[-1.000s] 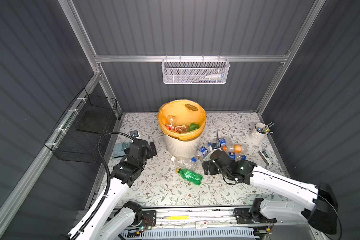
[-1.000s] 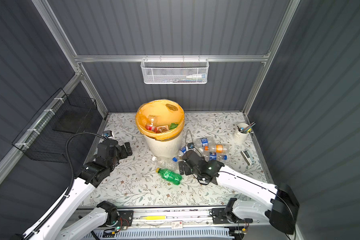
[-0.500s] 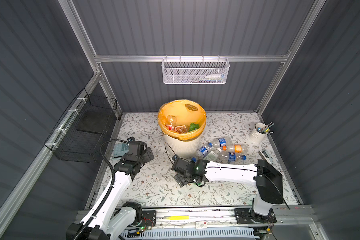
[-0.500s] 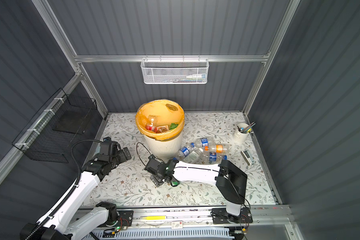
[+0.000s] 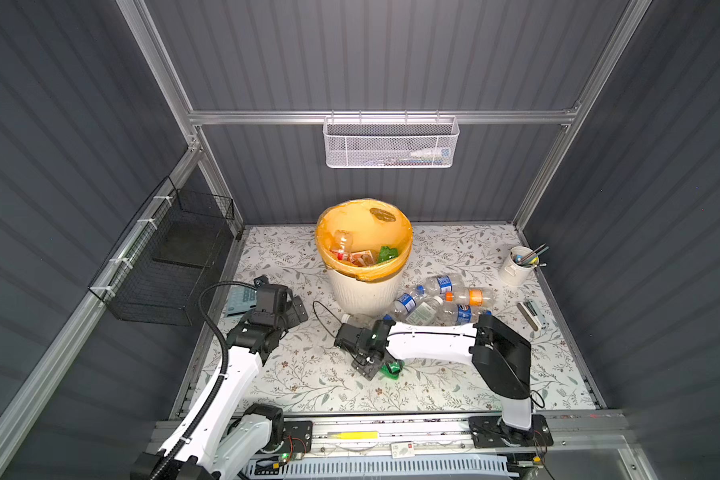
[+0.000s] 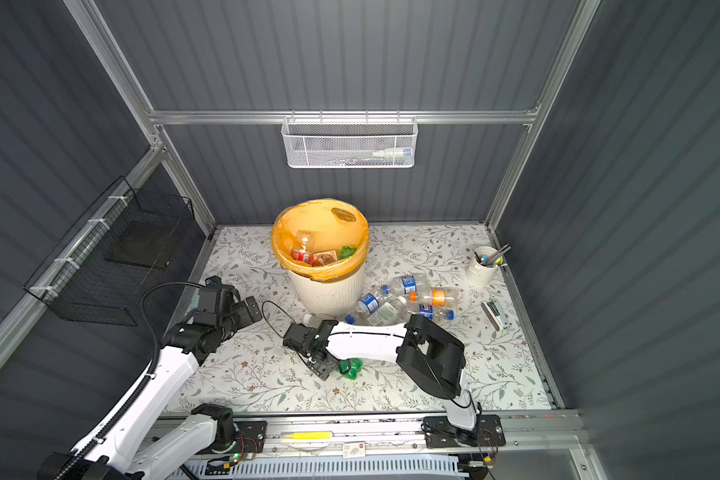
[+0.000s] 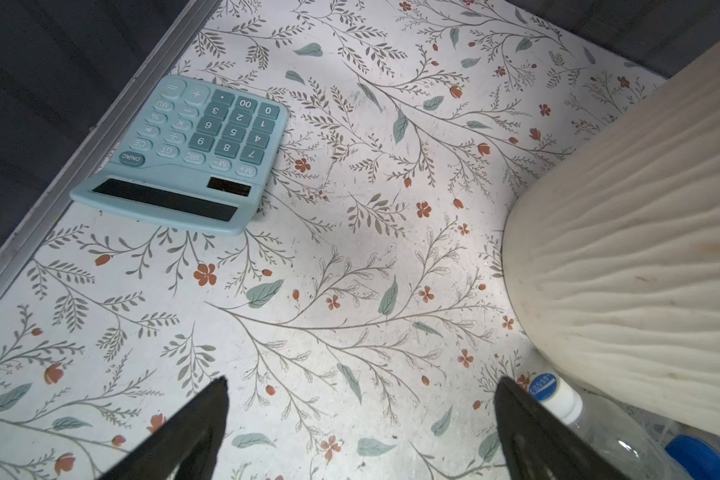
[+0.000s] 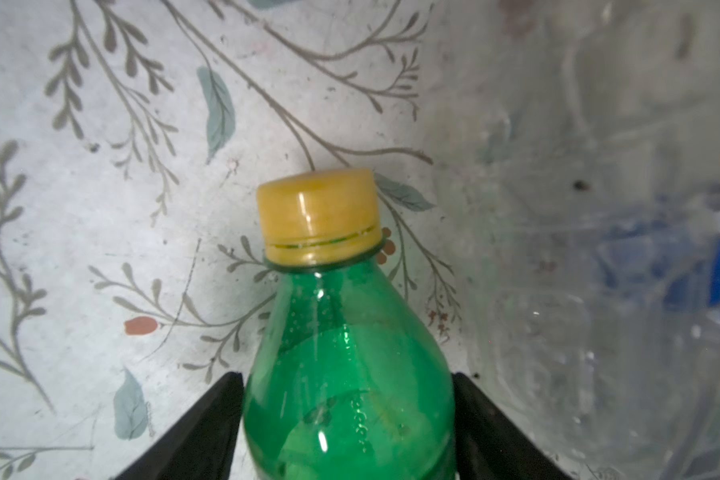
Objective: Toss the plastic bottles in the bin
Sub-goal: 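Lift the Sprite bottle with the right gripper over the bin and release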
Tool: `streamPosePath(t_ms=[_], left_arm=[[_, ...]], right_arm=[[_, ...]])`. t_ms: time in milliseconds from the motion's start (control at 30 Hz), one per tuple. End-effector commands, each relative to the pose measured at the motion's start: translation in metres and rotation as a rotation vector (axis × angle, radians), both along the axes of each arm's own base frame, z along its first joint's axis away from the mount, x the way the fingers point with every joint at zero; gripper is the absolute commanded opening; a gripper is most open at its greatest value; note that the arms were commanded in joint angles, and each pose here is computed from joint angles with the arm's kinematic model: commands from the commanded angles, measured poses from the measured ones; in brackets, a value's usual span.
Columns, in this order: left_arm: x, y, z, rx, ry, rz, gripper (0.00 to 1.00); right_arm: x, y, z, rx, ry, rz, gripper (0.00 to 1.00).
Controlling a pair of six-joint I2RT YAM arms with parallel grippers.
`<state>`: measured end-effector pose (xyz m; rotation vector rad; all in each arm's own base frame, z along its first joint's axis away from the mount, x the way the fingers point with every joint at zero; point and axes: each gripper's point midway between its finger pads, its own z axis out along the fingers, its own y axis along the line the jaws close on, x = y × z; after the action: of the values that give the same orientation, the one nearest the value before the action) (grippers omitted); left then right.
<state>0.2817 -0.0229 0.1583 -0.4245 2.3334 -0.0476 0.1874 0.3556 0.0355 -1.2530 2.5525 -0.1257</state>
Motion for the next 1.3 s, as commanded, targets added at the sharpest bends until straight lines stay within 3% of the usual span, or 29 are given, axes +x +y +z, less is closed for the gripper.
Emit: streamPosePath(t_ms=[0, 233, 433, 567, 733, 900, 1067, 1167, 1267], left_arm=[[-0.006, 0.003, -0.003, -0.010, 0.019, 0.014, 1.00], [-0.007, 0.004, -0.003, -0.006, 0.019, 0.016, 1.00], [-0.008, 0.004, -0.002, -0.005, 0.016, 0.015, 1.00], [-0.007, 0.002, -0.003, -0.005, 0.014, 0.004, 1.00], [-0.007, -0.001, -0.007, -0.019, 0.024, -0.009, 1.00], [-0.008, -0.008, -0.011, -0.054, 0.028, -0.031, 1.00], [-0.010, -0.014, -0.015, -0.097, 0.024, -0.043, 1.00], [-0.009, -0.019, -0.016, -0.123, 0.023, -0.052, 1.00], [-0.009, -0.024, -0.017, -0.153, 0.026, -0.060, 1.00]], right_arm=[[-0.006, -0.002, -0.003, -0.028, 0.042, 0.005, 0.74], [-0.004, 0.000, 0.006, -0.008, 0.031, 0.000, 0.54], [0.013, 0.005, 0.070, 0.128, -0.091, -0.018, 0.51], [0.036, -0.005, 0.157, 0.293, -0.271, -0.051, 0.51], [0.057, -0.048, 0.310, 0.533, -0.653, -0.088, 0.51], [0.036, -0.125, 0.473, 0.912, -1.044, -0.140, 0.51], [0.010, -0.174, 0.552, 1.127, -1.325, -0.143, 0.54], [0.023, -0.165, 0.559, 1.151, -1.331, -0.134, 0.56], [0.062, -0.134, 0.537, 1.232, -1.133, -0.126, 0.56]])
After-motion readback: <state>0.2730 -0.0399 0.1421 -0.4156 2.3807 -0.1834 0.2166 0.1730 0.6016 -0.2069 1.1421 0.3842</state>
